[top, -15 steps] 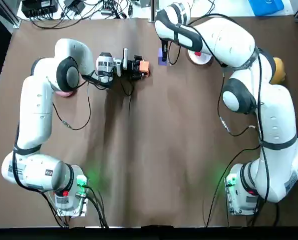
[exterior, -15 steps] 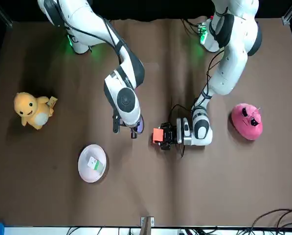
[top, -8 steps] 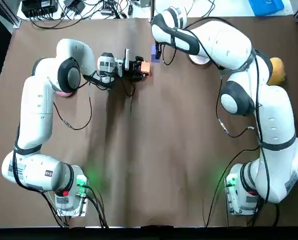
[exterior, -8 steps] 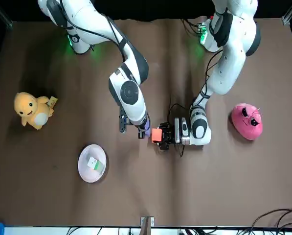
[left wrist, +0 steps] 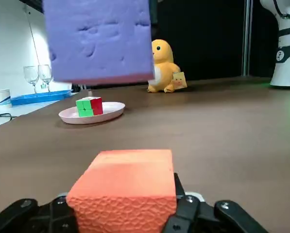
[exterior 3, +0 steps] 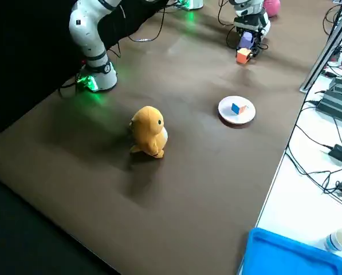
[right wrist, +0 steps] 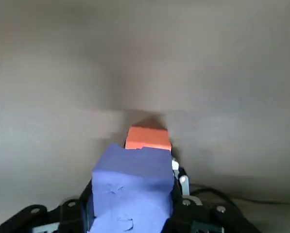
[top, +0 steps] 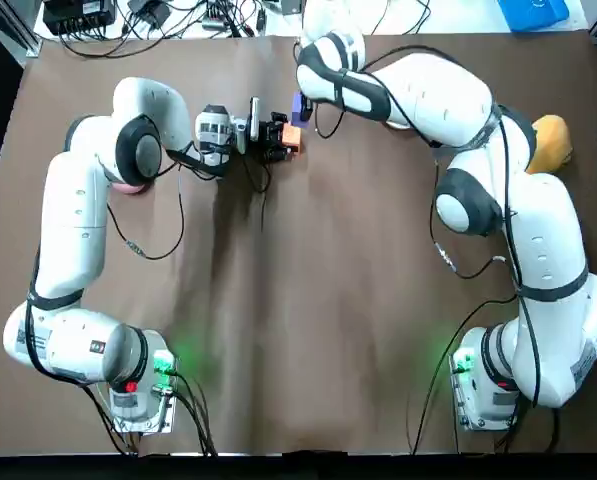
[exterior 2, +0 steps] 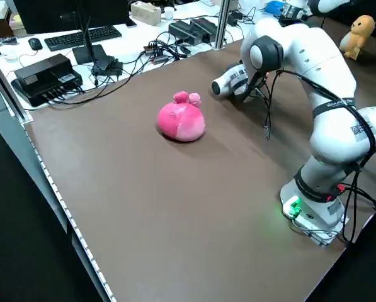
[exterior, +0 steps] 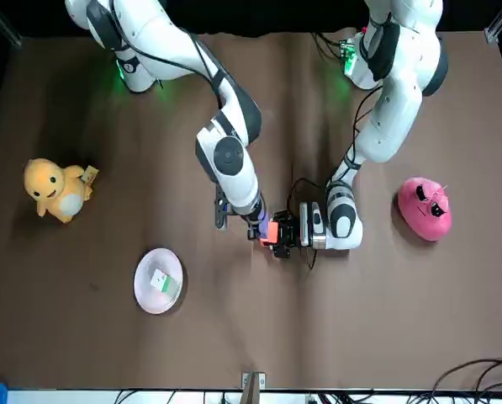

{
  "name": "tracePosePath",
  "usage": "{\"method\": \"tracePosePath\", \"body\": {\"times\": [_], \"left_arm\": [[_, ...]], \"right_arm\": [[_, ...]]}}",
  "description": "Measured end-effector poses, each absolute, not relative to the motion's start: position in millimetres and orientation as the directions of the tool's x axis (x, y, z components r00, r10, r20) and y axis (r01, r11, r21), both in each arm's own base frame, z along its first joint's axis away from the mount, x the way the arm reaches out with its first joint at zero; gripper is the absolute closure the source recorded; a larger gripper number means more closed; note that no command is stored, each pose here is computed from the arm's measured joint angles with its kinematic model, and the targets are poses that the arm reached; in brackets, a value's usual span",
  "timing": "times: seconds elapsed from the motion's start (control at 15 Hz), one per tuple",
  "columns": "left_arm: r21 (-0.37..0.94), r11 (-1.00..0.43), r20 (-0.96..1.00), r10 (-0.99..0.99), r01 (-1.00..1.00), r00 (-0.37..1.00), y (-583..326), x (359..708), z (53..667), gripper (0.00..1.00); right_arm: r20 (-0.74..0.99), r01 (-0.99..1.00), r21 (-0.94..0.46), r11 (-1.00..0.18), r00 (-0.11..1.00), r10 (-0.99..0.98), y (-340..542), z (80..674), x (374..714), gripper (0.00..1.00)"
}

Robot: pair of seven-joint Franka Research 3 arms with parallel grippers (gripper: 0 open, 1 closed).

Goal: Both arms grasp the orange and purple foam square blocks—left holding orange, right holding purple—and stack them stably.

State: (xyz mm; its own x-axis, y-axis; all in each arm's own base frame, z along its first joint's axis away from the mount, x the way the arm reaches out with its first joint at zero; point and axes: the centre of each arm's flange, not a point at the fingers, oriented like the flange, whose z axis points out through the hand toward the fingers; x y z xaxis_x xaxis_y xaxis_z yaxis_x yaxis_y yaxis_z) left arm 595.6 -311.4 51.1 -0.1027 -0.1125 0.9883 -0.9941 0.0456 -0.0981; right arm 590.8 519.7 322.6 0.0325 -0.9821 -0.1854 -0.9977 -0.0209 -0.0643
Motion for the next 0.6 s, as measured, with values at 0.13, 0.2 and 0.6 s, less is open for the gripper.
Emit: {"method": "tracePosePath", "body": {"times": [0.13, 0.2, 0.6], "left_arm": [[-0.098, 0.046, 0.988, -0.112, -0.994, -0.103, -311, 596, 51, 0.4], [-0.098, 0.046, 0.988, -0.113, -0.994, -0.103, -311, 596, 51, 0.4], [-0.098, 0.045, 0.988, -0.113, -0.994, -0.102, -311, 596, 51, 0.4]], "right_arm": [[-0.202, -0.997, -0.078, -0.008, 0.024, -0.979, 532, 314, 585, 0.41], [-0.203, -0.997, -0.078, -0.006, 0.022, -0.979, 536, 310, 581, 0.41], [-0.198, -0.997, -0.071, -0.012, 0.026, -0.98, 545, 297, 574, 0.41]]}}
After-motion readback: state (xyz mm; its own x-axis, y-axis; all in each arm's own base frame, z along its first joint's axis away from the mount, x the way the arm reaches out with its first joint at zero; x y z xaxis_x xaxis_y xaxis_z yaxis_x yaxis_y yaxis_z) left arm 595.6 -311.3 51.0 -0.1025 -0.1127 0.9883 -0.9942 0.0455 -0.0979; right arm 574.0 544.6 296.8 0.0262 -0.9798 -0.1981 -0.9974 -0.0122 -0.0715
